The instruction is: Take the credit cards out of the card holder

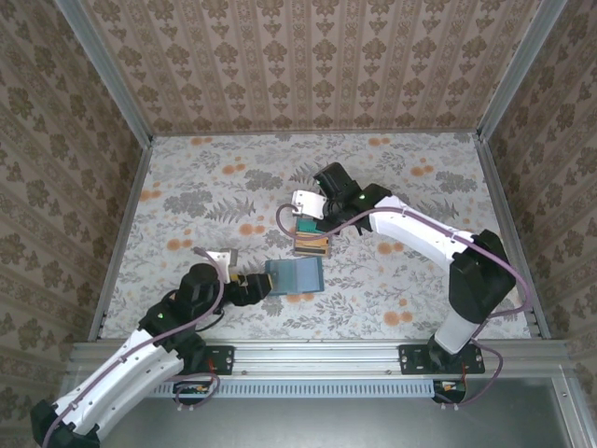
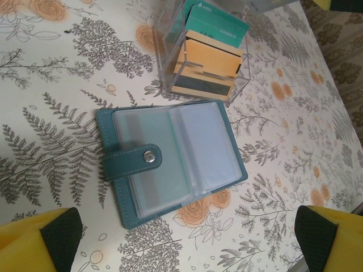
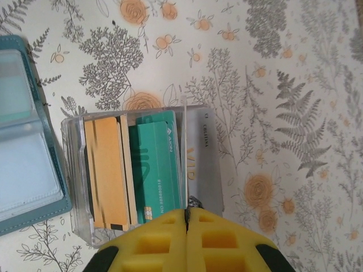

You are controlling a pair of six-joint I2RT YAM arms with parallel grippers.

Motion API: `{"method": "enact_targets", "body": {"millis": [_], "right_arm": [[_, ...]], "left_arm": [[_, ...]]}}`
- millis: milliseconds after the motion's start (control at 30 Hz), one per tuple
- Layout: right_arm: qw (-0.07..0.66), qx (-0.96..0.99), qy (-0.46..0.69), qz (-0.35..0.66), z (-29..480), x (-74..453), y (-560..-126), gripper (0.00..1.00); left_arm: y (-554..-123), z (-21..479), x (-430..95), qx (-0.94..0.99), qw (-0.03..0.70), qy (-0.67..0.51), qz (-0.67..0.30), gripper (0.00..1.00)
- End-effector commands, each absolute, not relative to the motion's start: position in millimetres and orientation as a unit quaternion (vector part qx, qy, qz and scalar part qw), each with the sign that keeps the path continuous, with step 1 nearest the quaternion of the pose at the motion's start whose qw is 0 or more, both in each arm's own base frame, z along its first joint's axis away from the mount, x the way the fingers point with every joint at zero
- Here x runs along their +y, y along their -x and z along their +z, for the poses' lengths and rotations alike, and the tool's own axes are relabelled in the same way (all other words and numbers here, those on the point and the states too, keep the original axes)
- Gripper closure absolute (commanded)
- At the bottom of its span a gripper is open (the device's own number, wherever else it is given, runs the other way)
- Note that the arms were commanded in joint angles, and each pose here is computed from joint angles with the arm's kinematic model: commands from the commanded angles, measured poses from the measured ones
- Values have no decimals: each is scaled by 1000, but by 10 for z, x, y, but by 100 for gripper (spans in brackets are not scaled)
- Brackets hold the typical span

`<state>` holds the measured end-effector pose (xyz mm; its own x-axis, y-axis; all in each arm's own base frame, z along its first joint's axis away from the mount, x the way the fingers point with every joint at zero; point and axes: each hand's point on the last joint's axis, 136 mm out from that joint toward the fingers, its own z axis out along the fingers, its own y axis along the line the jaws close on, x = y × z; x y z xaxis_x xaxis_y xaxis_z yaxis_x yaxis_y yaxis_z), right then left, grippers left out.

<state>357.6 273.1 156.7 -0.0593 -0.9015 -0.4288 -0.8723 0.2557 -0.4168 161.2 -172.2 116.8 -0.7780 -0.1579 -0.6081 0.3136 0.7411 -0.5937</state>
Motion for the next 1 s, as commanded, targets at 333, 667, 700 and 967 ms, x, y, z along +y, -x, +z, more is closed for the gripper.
{"method": "enact_targets", "body": {"millis": [333,667,700,967], "right_arm": [[281,738,612,-30,1364,2616,-3726,100],[280,742,610,-18,1420,2619,-3742,100],[280,742,609,-14,1444,2626,-3726,100],[291,737,610,3,1619,2625,-3616,100]], "left_arm": [[-1599,1034,-1638,883,325,-41,-336,0],[-1611,1018,-1617,884,326,-39,-333,0],[-1611,1013,-1616,885,325,-38,-332,0],[-1617,1013,-1632,882,325,-39,-339,0]]}}
